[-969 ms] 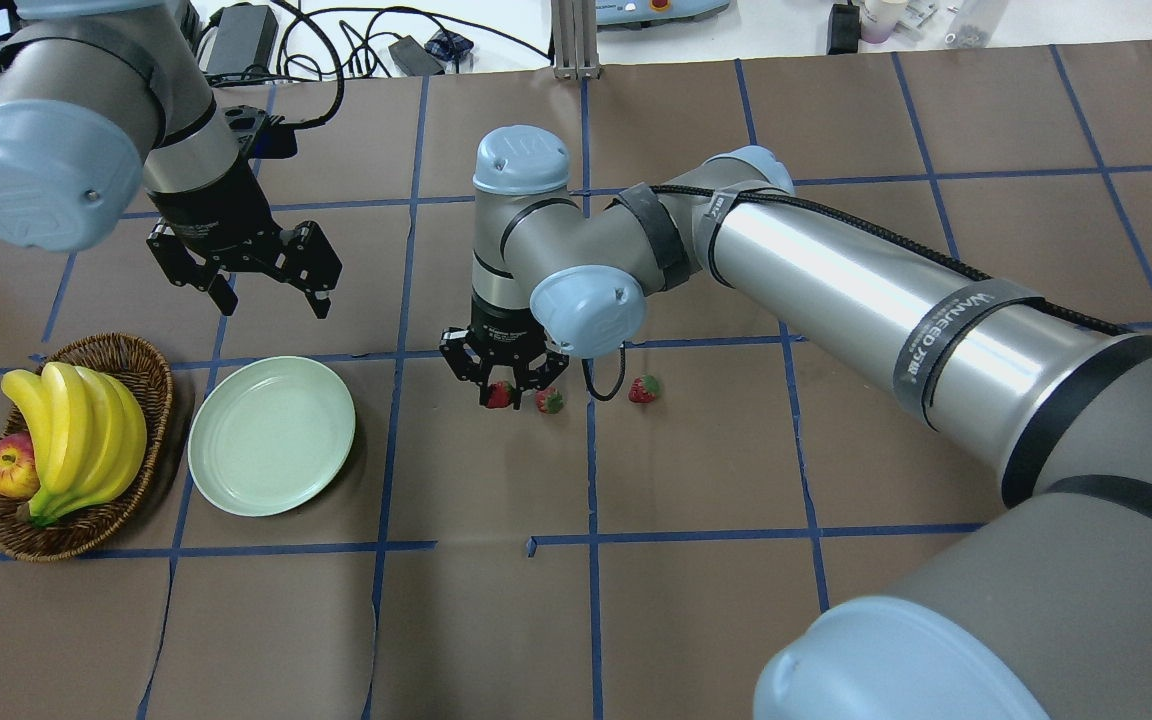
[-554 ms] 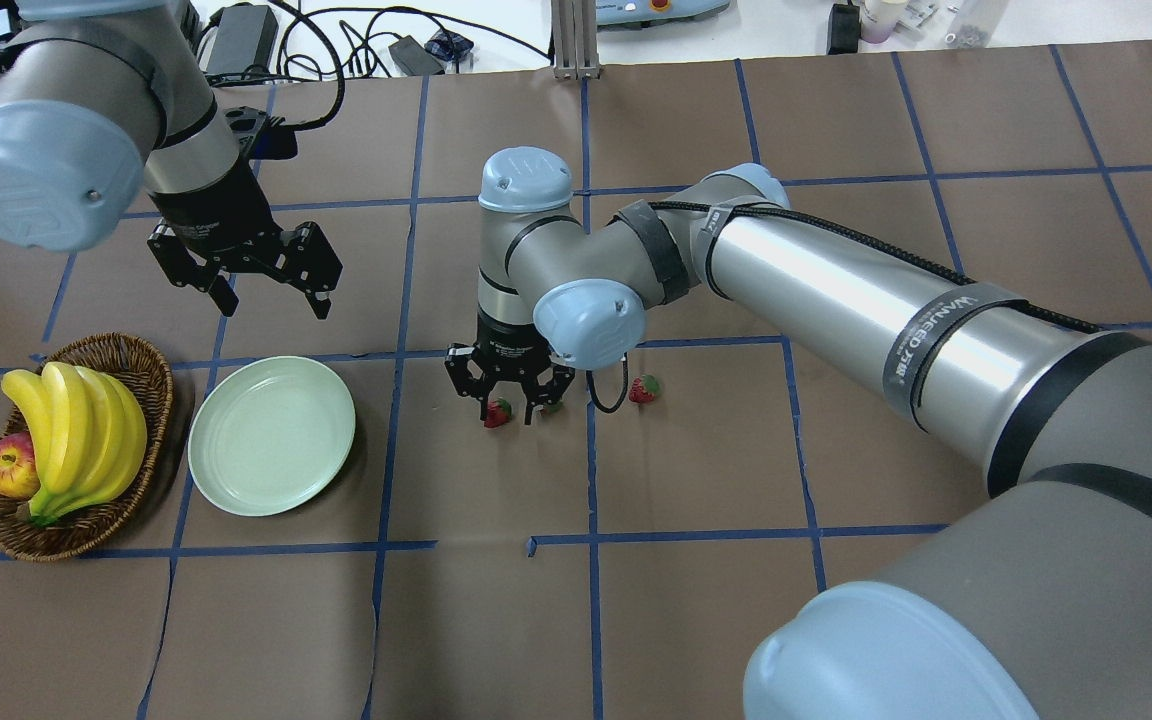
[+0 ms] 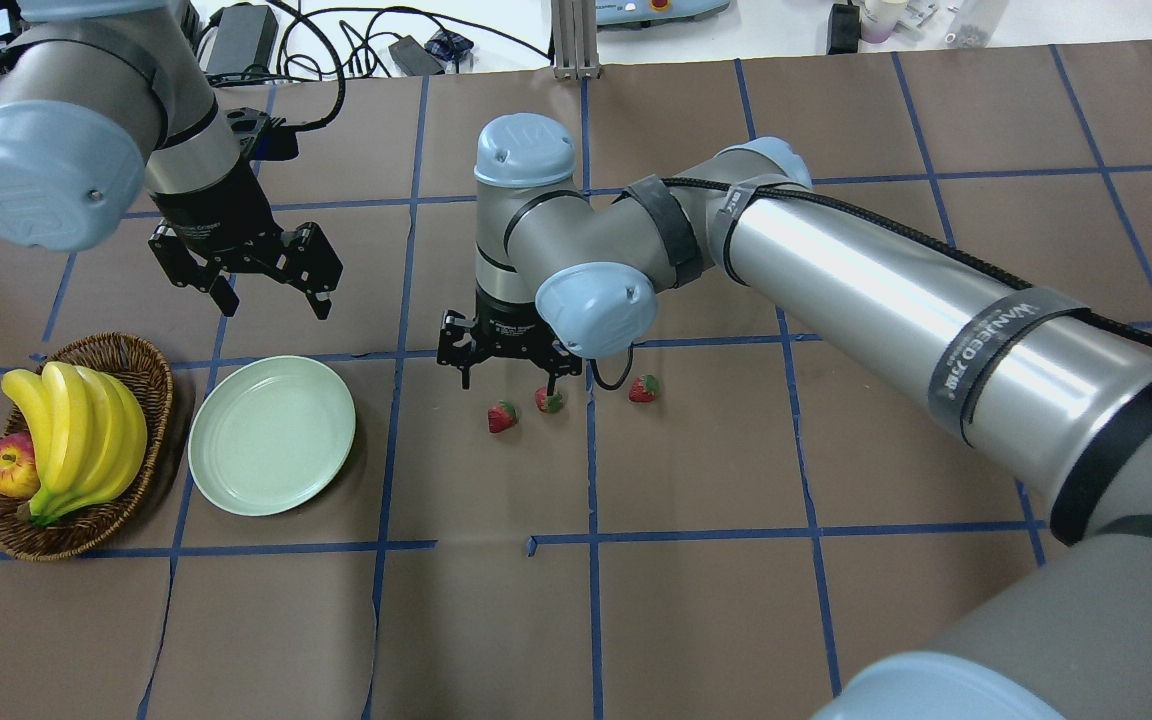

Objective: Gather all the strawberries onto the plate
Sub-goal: 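Move the right gripper back over the last strawberry, then lower the right gripper and grasp the last strawberry, then carry the last strawberry toward the plate and release it beside the others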

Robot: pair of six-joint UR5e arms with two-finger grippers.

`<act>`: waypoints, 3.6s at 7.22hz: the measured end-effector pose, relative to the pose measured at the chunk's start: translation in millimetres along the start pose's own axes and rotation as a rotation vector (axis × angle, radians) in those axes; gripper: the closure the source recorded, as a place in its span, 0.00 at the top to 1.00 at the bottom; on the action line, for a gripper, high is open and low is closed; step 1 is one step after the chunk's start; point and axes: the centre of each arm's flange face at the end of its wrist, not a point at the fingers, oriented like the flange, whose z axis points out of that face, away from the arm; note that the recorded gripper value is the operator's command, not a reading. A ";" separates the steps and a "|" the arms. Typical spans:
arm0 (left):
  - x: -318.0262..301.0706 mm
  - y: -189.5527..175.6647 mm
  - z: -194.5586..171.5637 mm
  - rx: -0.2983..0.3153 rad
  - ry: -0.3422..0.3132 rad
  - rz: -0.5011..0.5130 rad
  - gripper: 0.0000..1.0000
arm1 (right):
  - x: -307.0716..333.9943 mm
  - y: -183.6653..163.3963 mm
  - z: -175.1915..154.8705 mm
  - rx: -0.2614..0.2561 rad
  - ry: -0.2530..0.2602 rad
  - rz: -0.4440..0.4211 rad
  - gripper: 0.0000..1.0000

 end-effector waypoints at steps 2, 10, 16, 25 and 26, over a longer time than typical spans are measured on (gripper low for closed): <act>0.9 -0.2 0.6 -0.001 0.002 -0.005 1.00 | 24.4 -7.8 -18.7 0.059 0.092 -0.044 1.00; 16.6 3.3 8.0 -0.014 -0.001 -0.007 1.00 | 142.1 -44.3 21.6 -0.096 0.160 -0.065 0.99; 17.1 3.9 9.6 -0.018 -0.001 -0.006 1.00 | 137.2 -50.5 41.5 -0.096 0.098 0.121 0.63; 14.5 4.2 10.6 -0.022 -0.020 0.002 1.00 | 121.9 -60.7 -14.6 -0.010 0.074 0.084 0.00; 12.6 4.5 10.7 -0.023 -0.030 0.003 1.00 | 108.7 -60.5 -41.9 0.027 0.057 0.070 0.00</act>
